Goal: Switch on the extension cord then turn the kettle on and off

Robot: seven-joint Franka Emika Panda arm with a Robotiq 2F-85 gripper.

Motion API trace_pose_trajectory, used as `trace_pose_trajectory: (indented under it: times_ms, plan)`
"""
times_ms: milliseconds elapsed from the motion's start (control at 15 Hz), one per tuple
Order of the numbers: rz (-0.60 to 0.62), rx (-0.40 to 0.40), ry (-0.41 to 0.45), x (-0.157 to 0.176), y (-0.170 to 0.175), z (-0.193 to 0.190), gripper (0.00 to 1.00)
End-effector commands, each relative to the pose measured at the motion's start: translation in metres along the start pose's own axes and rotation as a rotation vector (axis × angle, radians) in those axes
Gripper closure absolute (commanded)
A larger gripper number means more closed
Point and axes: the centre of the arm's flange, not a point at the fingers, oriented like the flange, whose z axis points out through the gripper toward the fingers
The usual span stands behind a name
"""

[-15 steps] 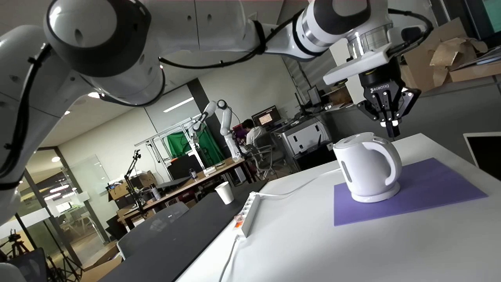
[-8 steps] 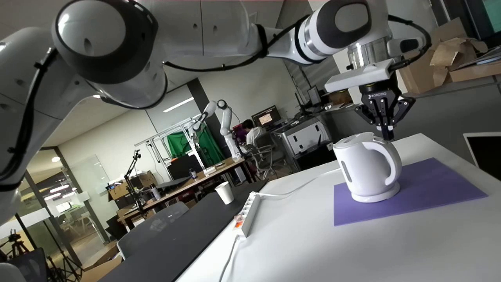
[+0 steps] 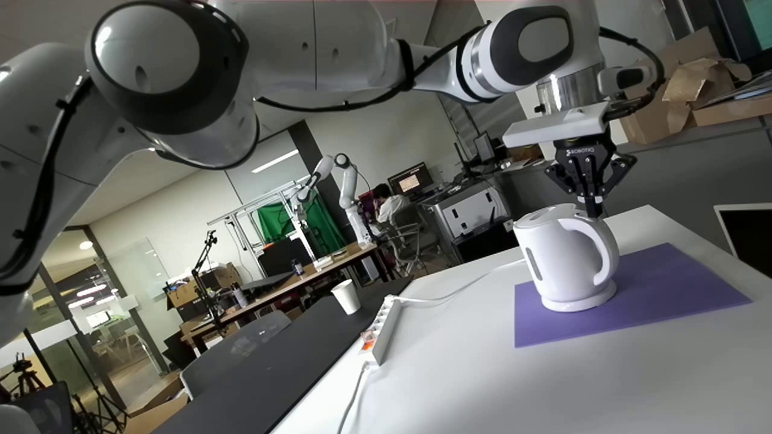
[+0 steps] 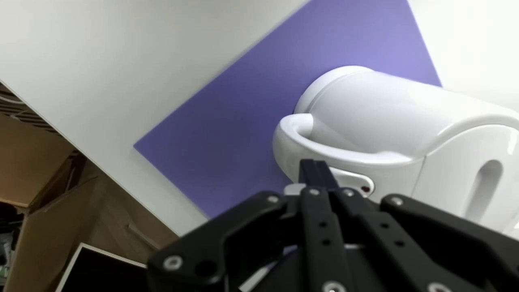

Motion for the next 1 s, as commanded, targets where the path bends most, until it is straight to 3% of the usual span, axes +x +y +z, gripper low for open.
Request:
trace_pose_trajectory:
  times_ms: [0,733,933]
  plan:
    - [-0.013,0.028,0.018,-0.001,0.001,0.001,1.00]
    - [-0.007,0.026,0.003,0.000,0.003,0.013,1.00]
    - [0.013,-0.006,0.011,0.000,-0.007,-0.010,1.00]
